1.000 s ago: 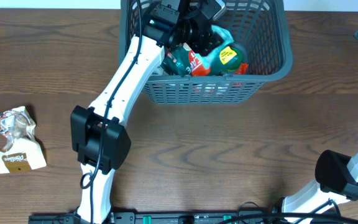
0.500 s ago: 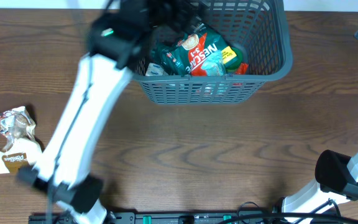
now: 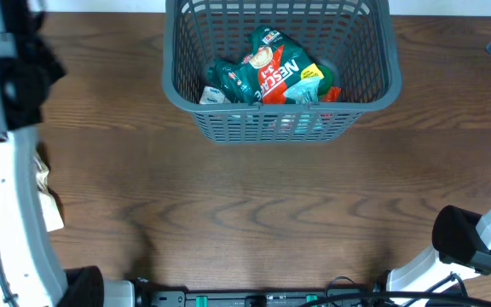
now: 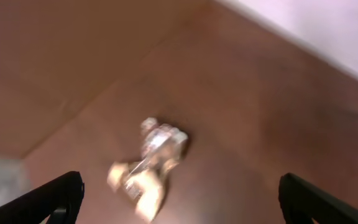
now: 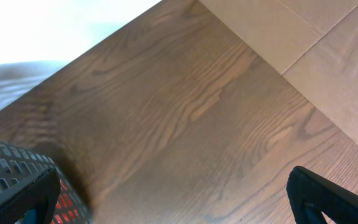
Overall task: Pack container
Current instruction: 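Carry the light-blue packet with the left gripper and drop it in the basket, then move the left gripper to the beige mushroom bag and grasp it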
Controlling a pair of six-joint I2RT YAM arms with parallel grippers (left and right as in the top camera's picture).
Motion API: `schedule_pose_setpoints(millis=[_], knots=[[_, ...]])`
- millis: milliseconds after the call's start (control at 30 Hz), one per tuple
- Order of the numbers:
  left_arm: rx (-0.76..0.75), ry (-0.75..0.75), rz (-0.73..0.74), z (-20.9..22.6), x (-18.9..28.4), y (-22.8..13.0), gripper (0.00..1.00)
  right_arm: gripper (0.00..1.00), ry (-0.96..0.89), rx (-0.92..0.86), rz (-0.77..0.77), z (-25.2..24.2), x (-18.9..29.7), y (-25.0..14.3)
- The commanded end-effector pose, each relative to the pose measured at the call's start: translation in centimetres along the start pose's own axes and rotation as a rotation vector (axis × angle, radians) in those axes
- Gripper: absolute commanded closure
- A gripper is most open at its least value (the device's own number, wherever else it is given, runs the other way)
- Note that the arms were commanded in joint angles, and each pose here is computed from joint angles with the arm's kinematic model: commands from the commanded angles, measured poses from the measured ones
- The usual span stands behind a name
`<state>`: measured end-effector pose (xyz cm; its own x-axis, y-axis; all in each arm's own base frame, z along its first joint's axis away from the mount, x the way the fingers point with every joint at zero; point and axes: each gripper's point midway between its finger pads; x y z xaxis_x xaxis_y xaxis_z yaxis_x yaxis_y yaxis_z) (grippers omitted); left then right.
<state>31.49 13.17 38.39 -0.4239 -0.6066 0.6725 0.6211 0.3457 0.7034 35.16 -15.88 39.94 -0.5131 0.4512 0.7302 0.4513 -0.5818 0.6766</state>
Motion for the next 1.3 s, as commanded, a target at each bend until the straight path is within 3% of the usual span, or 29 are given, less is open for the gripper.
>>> schedule_pose_setpoints(millis=[0, 400, 733, 1000, 1267], knots=[[0.091, 0.110, 0.100, 2.4, -2.9, -1.4, 0.01, 0.01, -0.006, -0.016, 0.003, 0.0, -0.2, 0.0], [-0.156, 0.210, 0.400, 5.0, -11.8, -6.7, 0.01, 0.01, -0.006, -0.016, 0.003, 0.0, -0.2, 0.0], [-0.329, -0.156, 0.597, 2.2, -18.3, -14.6, 0.01, 0.01, -0.006, -0.016, 0.003, 0.0, -0.2, 0.0], [-0.199, -0.274, 0.633, 2.7, -20.9, -17.7, 0.01, 0.01, -0.006, -0.016, 0.003, 0.0, -0.2, 0.0], [-0.156, -0.258, 0.631, 4.7, -22.7, -19.1, 0.01, 0.01, -0.006, -0.016, 0.003, 0.0, -0.2, 0.0]])
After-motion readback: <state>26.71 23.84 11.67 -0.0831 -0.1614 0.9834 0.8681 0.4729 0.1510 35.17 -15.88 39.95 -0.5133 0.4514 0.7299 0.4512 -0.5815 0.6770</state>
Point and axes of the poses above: each gripper's point midway between its finger pads, its own x axis back along the fingers, its own z axis along the line the jaws close on, y = z × x, and after that the axes turned 7 degrees about -x, right-handed
